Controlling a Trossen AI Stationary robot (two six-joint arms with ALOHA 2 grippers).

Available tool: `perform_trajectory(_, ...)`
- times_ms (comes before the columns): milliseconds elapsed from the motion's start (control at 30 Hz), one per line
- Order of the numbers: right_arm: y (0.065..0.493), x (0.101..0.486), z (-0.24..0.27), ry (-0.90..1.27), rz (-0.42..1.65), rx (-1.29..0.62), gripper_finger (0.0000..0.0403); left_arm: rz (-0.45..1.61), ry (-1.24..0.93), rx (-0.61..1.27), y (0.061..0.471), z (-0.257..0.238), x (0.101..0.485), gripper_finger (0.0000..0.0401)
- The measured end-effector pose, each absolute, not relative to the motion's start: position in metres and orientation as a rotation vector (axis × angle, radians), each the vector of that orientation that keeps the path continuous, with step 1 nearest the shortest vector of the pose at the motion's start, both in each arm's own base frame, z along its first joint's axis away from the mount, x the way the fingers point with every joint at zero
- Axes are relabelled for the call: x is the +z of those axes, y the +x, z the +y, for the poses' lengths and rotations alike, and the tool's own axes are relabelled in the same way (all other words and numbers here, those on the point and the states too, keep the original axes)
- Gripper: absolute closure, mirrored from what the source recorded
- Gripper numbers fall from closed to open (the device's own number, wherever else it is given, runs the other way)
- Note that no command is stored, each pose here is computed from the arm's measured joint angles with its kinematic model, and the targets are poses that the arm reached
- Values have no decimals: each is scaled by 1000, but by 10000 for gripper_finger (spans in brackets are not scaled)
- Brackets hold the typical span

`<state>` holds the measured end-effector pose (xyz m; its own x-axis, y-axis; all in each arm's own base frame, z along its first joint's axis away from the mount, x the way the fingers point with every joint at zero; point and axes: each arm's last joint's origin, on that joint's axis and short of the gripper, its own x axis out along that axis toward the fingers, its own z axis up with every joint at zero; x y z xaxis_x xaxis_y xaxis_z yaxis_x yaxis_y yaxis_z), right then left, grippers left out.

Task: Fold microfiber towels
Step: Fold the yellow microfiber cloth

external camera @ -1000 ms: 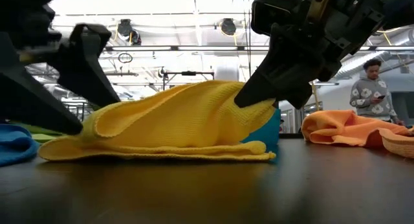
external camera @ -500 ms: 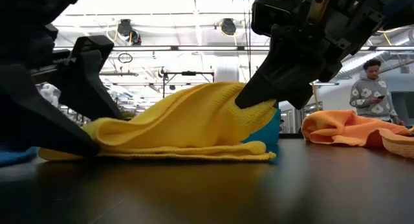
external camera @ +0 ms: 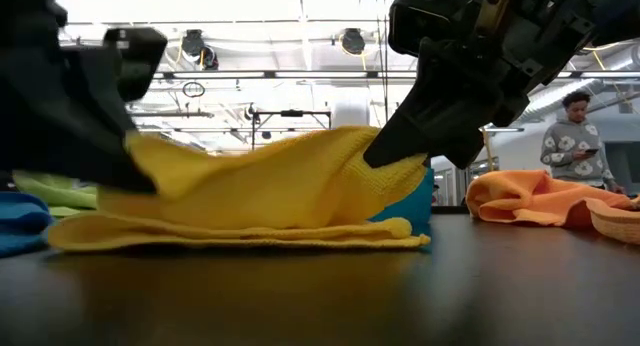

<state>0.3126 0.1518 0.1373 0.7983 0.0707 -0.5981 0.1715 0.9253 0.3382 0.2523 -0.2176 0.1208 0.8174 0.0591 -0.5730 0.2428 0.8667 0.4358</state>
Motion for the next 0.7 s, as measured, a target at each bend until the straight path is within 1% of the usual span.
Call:
perform_trajectory(167,313,137,152,392,647,-54,403,572,498,-106,245,-215,151,387)
perform_trajectory(333,313,138,152,390,638,-50,403,613,525,-33,233,-200,172,395)
perform_trajectory(533,317,146,152,364,574,-15,403,675,573,51,223,-186,178,397)
perform_trajectory(700,314,155,153,323,549,-22,403,708,588,93,225,-177,175,398)
